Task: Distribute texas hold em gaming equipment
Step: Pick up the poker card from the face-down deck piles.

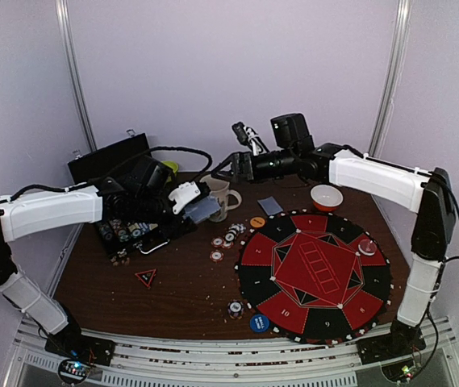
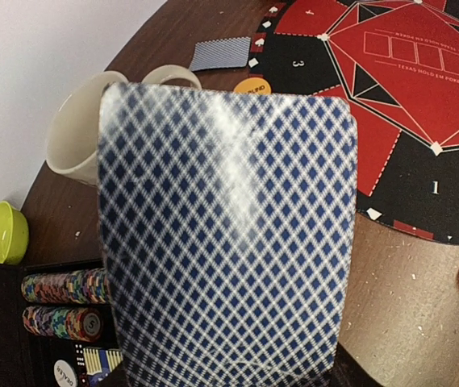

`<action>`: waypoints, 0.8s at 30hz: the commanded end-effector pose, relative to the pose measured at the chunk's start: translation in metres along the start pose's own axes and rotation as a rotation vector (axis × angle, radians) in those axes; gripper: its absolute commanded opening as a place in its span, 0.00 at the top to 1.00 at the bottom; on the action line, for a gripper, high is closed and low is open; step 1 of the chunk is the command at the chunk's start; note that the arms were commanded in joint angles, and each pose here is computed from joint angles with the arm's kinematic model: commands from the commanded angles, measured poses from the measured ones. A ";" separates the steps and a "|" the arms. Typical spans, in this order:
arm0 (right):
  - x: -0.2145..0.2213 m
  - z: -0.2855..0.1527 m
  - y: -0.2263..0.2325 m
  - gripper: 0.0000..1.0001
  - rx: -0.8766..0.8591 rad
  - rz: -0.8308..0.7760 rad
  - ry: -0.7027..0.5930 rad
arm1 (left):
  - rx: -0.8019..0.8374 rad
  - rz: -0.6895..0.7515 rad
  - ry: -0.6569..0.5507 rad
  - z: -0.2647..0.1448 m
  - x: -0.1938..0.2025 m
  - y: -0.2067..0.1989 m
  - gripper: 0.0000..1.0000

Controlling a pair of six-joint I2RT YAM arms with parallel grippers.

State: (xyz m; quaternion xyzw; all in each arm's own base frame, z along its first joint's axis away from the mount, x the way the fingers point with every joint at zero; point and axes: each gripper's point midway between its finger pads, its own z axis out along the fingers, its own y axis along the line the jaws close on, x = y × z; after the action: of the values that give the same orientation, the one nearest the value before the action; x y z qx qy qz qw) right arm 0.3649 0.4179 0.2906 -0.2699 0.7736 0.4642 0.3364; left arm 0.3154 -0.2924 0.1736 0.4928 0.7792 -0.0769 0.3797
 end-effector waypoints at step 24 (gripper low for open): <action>0.067 0.049 -0.032 0.44 0.154 -0.056 0.296 | 0.003 0.010 -0.094 -0.010 -0.021 0.003 0.46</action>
State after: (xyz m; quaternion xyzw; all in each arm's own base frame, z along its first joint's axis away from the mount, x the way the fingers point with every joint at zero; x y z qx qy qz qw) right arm 0.3586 0.4448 0.2098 -0.3286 0.8300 0.3754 0.2493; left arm 0.3126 -0.2953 0.1736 0.4996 0.7747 -0.0861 0.3780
